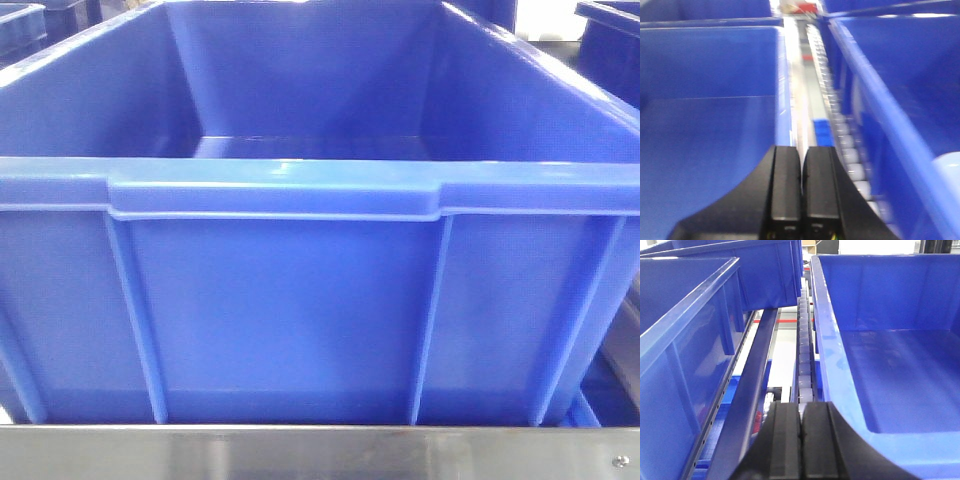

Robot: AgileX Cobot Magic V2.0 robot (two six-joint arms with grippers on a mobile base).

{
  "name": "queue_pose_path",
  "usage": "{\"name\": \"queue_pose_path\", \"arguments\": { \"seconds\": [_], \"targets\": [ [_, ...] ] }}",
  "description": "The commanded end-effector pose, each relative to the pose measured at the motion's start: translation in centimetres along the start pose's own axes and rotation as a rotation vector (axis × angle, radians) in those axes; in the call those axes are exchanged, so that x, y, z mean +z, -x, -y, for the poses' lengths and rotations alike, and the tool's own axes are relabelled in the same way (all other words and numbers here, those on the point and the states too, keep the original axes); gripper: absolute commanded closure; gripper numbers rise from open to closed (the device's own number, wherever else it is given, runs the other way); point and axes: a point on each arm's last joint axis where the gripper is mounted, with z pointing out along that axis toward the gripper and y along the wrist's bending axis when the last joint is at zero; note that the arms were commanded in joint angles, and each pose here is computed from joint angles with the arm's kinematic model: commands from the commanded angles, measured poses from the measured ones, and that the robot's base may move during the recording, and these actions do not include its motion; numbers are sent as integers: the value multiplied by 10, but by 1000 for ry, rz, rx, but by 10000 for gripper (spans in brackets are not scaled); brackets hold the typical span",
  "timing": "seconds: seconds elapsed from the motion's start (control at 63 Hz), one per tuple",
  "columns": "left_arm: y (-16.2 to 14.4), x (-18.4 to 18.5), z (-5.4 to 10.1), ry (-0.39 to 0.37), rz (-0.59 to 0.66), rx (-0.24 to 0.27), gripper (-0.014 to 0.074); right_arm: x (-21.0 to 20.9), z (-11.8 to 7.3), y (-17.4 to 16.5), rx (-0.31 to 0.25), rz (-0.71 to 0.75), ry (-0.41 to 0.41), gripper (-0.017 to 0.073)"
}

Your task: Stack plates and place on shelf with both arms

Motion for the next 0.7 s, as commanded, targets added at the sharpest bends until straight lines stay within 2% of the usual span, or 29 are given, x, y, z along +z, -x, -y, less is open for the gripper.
{"name": "queue_pose_path", "arguments": {
  "seconds": [0.0,0.19,0.222,0.682],
  "targets": [
    [-5,-2,-2,18,167,-5,510,-3,1,15,-4,134,-12,510],
    [-44,6,-4,38,278,-4,510,-3,1,15,-4,134,-12,510],
    [-47,6,-4,35,235,-5,510,-3,1,15,-4,134,-12,510],
    [-49,7,-2,13,212,-6,510,-3,1,15,-4,134,-12,510]
  ]
}}
